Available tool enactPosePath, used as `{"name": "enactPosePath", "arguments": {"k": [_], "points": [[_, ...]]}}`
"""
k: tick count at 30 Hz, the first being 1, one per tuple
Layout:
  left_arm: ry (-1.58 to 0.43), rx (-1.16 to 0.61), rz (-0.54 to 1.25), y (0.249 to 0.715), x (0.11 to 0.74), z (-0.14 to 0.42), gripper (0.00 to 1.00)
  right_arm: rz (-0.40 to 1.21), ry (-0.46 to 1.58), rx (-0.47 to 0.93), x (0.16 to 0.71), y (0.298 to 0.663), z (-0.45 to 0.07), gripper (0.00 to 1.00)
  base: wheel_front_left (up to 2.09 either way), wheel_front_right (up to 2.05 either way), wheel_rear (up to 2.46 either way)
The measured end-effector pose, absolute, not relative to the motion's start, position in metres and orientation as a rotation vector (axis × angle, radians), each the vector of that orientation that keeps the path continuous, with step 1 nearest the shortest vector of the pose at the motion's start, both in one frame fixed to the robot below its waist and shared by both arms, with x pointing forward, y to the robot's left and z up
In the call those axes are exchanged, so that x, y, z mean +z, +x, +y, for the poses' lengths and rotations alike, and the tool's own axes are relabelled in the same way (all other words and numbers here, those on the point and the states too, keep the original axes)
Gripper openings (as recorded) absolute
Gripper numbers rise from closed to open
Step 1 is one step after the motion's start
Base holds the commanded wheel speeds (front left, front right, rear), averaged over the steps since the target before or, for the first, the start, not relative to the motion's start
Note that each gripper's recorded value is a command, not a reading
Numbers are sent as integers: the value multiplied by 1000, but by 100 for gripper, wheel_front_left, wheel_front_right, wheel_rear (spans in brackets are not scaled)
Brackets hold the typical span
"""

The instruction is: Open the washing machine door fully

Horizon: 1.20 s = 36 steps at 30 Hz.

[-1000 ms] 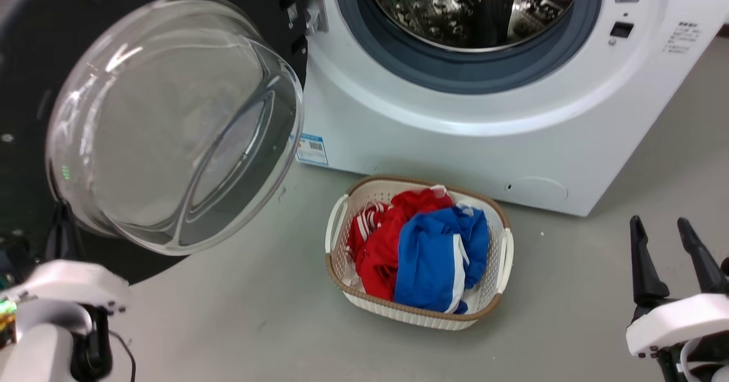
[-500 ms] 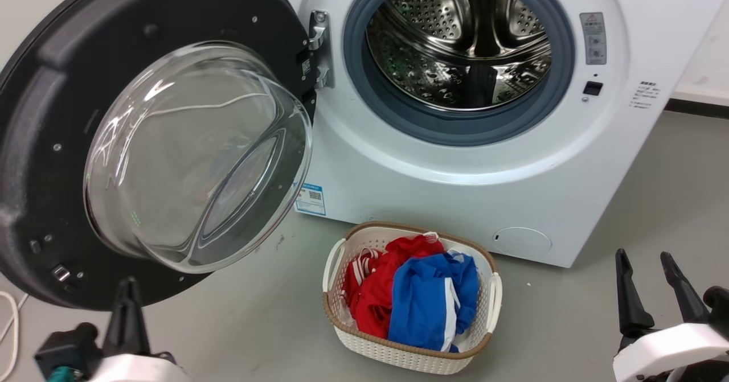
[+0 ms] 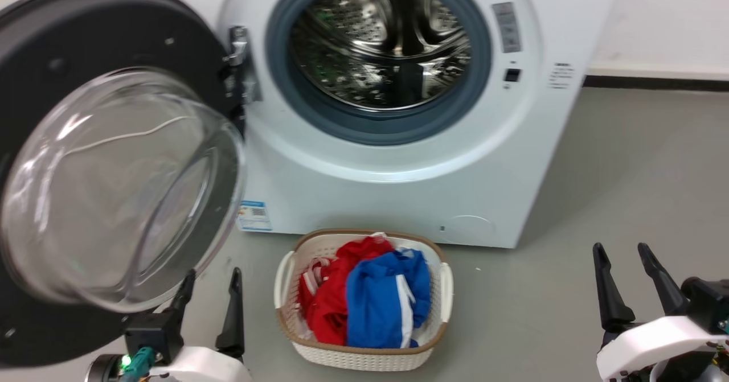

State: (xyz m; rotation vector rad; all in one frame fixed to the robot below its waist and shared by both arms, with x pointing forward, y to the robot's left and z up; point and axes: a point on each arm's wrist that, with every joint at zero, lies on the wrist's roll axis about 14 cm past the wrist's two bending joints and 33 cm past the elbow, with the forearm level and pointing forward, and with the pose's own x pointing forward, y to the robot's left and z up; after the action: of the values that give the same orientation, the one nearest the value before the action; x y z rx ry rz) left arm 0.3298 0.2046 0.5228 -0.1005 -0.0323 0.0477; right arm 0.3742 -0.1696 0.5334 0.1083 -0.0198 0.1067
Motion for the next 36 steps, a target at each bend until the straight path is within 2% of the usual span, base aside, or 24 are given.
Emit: {"name": "enactPosePath", "arguments": {"k": [12,34,35,36], "points": [[-50,-97,-28,371,515,161,100,-7,79,-18,531,345,-216,100,0,0,0],[-55,-67,-19,374,510,171,100,-5,73,-4,529,348,-213,100,0,0,0],[-54,-65,-16,374,509,172,0,-2,73,-4,528,348,-213,0,0,0,0],[-57,-64,-5,373,505,171,0,11,75,-4,524,347,-213,0,0,0,0]]}}
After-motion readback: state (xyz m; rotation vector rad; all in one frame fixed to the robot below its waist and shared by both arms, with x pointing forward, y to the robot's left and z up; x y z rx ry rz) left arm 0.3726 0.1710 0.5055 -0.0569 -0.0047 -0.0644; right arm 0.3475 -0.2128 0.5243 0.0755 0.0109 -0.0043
